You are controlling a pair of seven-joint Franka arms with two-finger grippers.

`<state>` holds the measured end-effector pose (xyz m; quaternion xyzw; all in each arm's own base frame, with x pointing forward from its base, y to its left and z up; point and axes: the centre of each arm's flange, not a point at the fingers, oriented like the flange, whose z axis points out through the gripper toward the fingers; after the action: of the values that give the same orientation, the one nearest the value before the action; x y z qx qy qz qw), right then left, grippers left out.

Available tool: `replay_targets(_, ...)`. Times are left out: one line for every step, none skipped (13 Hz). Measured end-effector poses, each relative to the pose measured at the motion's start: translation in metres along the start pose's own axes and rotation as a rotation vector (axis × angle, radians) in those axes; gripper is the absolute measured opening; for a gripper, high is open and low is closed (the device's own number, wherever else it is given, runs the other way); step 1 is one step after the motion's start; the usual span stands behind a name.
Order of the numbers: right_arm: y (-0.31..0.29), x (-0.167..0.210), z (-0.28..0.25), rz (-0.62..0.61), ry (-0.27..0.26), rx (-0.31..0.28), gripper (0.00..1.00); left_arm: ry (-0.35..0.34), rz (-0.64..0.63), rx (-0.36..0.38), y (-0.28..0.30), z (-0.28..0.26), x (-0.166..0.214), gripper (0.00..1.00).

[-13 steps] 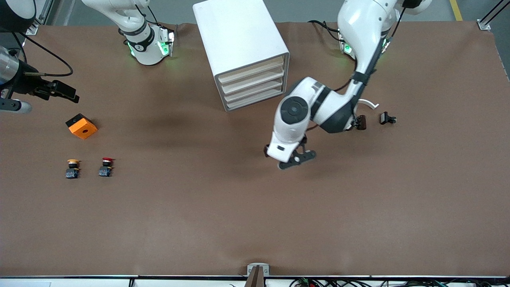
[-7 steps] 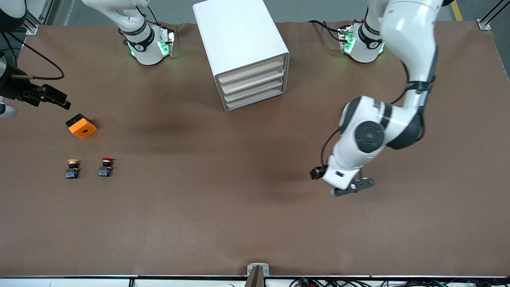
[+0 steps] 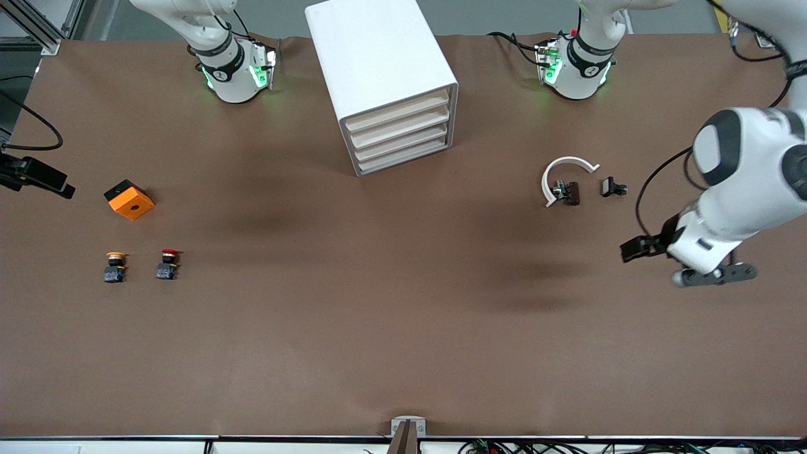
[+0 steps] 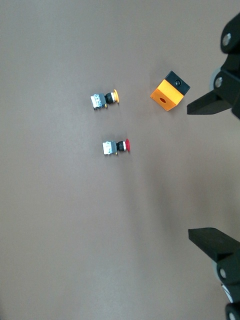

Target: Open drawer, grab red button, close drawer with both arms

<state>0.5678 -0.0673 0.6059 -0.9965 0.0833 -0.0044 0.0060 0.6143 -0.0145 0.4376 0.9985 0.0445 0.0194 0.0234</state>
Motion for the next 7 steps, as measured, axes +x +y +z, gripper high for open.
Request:
replay_targets(-0.007, -0.001, 0.0, -0.013, -0.007, -0.004, 1.0, 0.009, 0.003, -0.006, -0.017, -0.014, -0.016, 1.0)
replay_targets(-0.014, -0.003, 0.002, -0.028, -0.022, -0.015, 1.0, 0.018, 0.005, -0.009, -0.027, -0.03, -0.033, 1.0)
replay_targets(-0.017, -0.006, 0.003, -0.033, -0.038, -0.022, 1.0, 0.015, 0.011, -0.009, -0.032, -0.045, -0.049, 1.0)
replay_targets(-0.014, -0.007, 0.003, -0.025, -0.053, -0.027, 1.0, 0.007, 0.018, -0.008, -0.033, -0.059, -0.064, 1.0)
replay_targets(-0.005, -0.008, 0.004, -0.008, -0.07, -0.03, 1.0, 0.009, 0.025, -0.008, -0.03, -0.073, -0.074, 1.0)
replay_targets(0.006, -0.009, 0.006, 0.01, -0.083, -0.031, 1.0, 0.021, 0.03, -0.008, -0.028, -0.084, -0.08, 1.0)
replay_targets(0.012, -0.01, 0.009, 0.021, -0.094, -0.031, 1.0, 0.03, 0.036, -0.008, -0.025, -0.093, -0.083, 1.0)
